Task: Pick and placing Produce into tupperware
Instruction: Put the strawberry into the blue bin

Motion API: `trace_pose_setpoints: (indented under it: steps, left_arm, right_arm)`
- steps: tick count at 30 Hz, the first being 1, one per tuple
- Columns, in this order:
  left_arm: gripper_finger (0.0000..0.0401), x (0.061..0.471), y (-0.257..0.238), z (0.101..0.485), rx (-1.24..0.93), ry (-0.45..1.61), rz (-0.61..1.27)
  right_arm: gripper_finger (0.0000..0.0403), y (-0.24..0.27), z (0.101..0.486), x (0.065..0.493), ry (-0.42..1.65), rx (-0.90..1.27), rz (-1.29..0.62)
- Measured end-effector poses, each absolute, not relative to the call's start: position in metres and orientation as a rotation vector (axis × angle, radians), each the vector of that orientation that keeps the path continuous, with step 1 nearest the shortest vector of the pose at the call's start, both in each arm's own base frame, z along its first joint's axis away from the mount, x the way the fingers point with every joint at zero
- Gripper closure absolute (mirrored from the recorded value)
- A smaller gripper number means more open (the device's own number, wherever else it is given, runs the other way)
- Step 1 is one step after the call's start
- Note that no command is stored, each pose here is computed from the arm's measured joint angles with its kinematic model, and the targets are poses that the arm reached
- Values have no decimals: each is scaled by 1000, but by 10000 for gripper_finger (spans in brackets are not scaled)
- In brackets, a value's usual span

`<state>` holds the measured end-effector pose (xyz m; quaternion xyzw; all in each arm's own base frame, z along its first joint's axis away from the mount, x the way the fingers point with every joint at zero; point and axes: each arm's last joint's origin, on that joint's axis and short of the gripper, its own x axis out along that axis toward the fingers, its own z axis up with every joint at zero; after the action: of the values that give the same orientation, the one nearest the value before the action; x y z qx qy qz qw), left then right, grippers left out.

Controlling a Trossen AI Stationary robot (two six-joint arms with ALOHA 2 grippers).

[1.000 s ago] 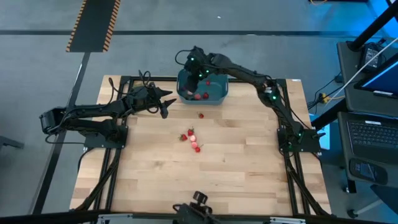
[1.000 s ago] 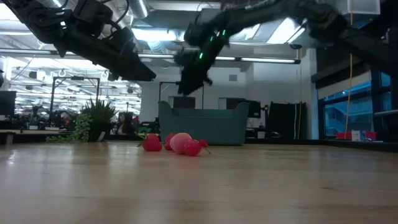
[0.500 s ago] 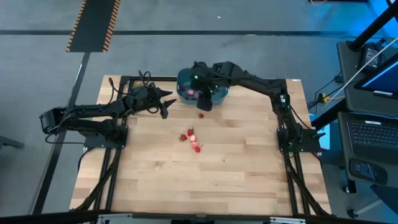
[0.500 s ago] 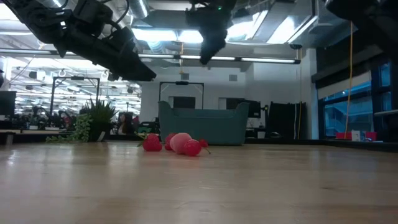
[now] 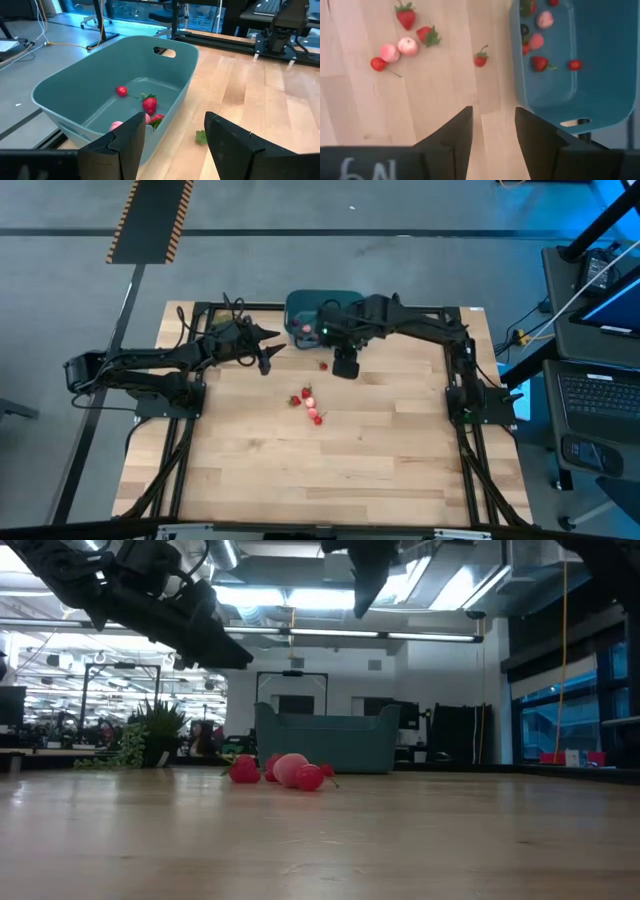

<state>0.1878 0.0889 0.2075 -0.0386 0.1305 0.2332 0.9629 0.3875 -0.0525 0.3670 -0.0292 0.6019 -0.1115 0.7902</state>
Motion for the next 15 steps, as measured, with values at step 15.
trace_pose_setpoints:
  steps: [15]
  left_arm:
    - [203,190,83,207,-76,272,444]
  right_arm:
    - [253,-6,258,353,1153,-60,-228]
